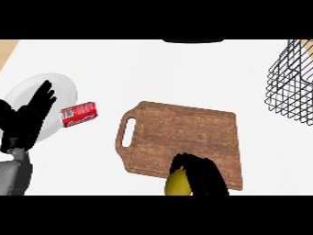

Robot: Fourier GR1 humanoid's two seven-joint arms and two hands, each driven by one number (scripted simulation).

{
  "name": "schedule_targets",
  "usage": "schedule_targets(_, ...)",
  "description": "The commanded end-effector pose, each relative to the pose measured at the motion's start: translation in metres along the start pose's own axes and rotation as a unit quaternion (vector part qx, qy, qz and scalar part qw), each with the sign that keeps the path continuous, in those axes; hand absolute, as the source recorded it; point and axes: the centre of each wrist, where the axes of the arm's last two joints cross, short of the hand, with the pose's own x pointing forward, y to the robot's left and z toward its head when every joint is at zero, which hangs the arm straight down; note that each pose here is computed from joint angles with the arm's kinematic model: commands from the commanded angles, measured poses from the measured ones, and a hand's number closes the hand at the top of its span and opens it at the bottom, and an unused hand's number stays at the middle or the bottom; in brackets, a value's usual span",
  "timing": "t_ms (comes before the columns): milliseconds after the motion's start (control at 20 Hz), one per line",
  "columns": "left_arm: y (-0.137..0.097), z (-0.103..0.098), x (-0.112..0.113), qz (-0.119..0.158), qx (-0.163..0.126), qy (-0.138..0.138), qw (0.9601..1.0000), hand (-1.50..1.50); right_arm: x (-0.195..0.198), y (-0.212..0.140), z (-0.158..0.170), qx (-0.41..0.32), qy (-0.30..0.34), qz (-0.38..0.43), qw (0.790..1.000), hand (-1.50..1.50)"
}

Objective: Pick the lemon from the cutting board and place it in the basket

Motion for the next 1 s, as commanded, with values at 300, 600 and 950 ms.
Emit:
schedule_targets(300,-0.005,0.004,0.015,-0.003,0.006,-0.002,1.0000,0.00,0.053,-0.049,0.069,-0.188,-0.105,-0.152,0.965,1.50)
schedule_targets(600,0.004,-0.005,0.007,0.005,0.012,0.000,0.9999,0.00,0.076,-0.080,0.094,-0.245,-0.062,-0.142,0.957,1.50)
schedule_targets(950,-0.010,-0.004,0.010,0.003,-0.005,0.000,1.0000,0.00,0.084,-0.152,0.106,-0.327,-0.024,-0.102,0.939,1.50)
